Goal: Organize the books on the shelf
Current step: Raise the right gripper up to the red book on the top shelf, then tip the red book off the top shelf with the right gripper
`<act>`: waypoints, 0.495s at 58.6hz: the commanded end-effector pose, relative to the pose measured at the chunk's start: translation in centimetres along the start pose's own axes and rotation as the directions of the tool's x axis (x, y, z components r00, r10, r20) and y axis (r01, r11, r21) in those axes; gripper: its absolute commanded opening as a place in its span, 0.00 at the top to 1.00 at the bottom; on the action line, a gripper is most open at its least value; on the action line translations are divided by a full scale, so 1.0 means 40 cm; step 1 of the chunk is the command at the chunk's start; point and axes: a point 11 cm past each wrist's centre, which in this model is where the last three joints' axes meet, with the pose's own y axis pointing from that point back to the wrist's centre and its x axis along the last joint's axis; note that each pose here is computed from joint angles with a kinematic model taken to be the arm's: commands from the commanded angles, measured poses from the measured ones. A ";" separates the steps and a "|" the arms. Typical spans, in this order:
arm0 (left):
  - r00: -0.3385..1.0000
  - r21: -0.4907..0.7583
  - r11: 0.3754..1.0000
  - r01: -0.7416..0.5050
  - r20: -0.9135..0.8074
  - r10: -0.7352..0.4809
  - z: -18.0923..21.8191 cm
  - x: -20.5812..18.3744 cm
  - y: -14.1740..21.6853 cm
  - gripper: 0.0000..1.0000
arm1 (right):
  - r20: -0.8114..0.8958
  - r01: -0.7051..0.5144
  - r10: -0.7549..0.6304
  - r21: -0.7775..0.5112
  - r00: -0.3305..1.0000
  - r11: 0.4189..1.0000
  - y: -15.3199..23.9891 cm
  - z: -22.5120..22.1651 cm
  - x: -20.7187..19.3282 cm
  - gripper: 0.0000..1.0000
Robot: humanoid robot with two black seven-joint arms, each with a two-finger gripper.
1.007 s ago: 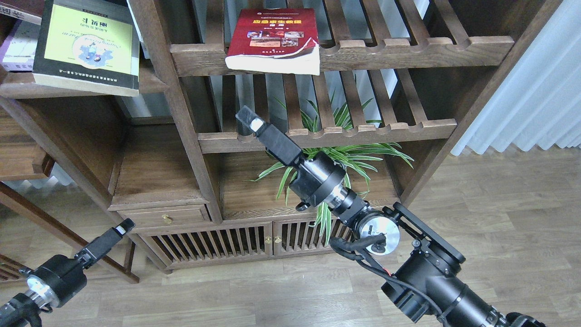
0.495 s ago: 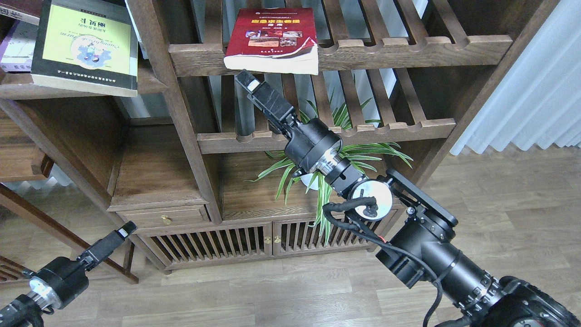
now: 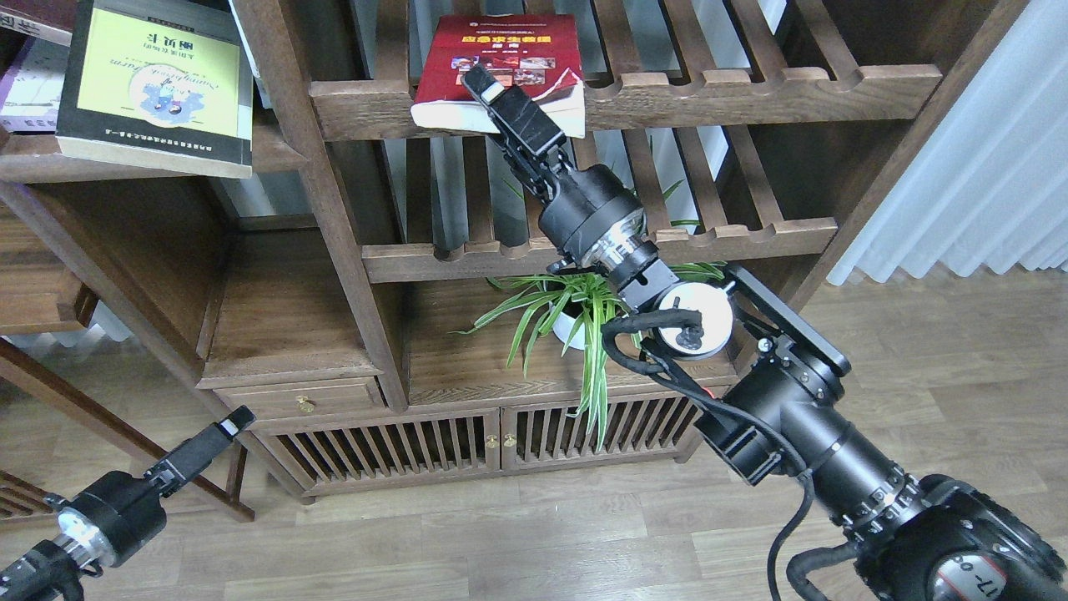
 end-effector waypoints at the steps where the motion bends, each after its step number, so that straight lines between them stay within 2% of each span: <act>1: 1.000 0.000 1.000 0.000 0.000 0.000 0.000 0.000 0.000 0.01 | 0.068 -0.015 0.011 0.064 0.998 0.998 -0.002 -0.038 -0.002 0.38; 10: 1.000 0.000 1.000 -0.003 -0.002 0.003 -0.001 0.002 0.002 0.01 | 0.090 -0.014 0.007 0.076 0.996 0.997 -0.001 -0.045 -0.003 0.58; 17: 1.000 -0.006 1.000 -0.004 -0.001 0.004 0.004 0.003 0.003 0.01 | 0.097 -0.014 0.007 0.077 0.995 0.997 0.008 -0.039 0.005 0.90; 19: 1.000 -0.010 1.000 -0.004 -0.001 0.004 0.007 0.003 0.003 0.01 | 0.101 -0.021 0.013 0.077 0.995 0.997 0.013 -0.037 0.012 0.95; 29: 1.000 -0.019 1.000 -0.018 -0.006 0.018 0.011 0.014 0.012 0.01 | 0.124 -0.030 0.023 0.052 0.992 0.998 0.039 -0.007 0.034 0.97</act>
